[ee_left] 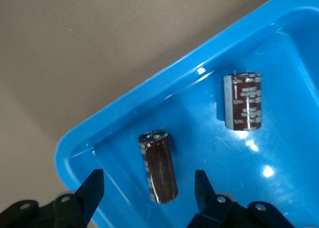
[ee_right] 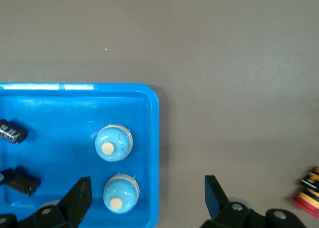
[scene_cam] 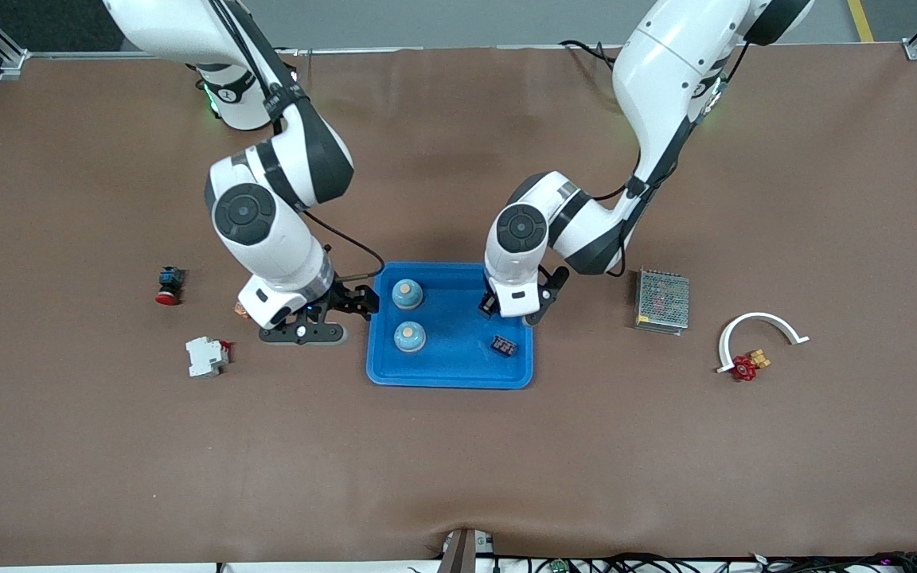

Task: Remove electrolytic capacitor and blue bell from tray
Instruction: 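Grasp the capacitor with the left gripper while the right gripper grasps the bell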

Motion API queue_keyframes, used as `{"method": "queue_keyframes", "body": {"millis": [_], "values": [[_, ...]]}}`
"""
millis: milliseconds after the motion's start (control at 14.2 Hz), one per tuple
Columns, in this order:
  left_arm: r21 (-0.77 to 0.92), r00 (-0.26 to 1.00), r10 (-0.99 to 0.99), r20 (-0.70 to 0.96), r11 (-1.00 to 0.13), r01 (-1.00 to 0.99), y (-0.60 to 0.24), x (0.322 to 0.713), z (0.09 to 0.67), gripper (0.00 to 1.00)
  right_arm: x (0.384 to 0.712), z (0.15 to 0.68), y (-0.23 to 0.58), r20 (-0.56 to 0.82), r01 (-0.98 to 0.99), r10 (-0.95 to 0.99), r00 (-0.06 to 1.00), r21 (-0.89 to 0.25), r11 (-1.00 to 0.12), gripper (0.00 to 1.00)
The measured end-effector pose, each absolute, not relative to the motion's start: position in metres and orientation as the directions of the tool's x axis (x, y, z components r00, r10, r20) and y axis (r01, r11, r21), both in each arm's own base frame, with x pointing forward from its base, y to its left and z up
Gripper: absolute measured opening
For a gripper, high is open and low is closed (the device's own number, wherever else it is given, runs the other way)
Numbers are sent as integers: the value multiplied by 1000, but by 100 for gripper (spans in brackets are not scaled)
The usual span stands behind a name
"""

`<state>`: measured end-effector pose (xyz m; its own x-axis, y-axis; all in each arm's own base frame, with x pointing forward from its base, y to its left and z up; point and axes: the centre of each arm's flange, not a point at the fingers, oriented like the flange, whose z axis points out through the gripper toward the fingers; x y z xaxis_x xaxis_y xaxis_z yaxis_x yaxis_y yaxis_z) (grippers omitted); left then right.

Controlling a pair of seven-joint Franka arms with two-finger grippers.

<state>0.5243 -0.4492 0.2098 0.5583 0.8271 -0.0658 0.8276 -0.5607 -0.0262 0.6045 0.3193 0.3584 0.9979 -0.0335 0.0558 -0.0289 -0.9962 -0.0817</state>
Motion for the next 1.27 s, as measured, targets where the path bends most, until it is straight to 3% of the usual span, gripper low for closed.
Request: {"method": "queue_keyframes", "body": {"millis": [706, 776, 988, 1271], "values": [[-15, 559, 826, -72, -561, 828, -451, 525, 184, 64, 597, 263, 373, 79, -28, -35, 996, -84, -996, 100], [-17, 558, 826, -73, -561, 828, -451, 524, 181, 59, 598, 255, 379, 88, -26, -34, 996, -88, -996, 100], [-3, 558, 827, -74, -560, 829, -452, 528, 183, 30, 600, 232, 383, 93, -22, -30, 995, -86, -996, 100], [39, 557, 828, -65, -556, 830, -451, 543, 205, 30, 604, 214, 390, 101, -15, -24, 995, -88, -996, 100]]}}
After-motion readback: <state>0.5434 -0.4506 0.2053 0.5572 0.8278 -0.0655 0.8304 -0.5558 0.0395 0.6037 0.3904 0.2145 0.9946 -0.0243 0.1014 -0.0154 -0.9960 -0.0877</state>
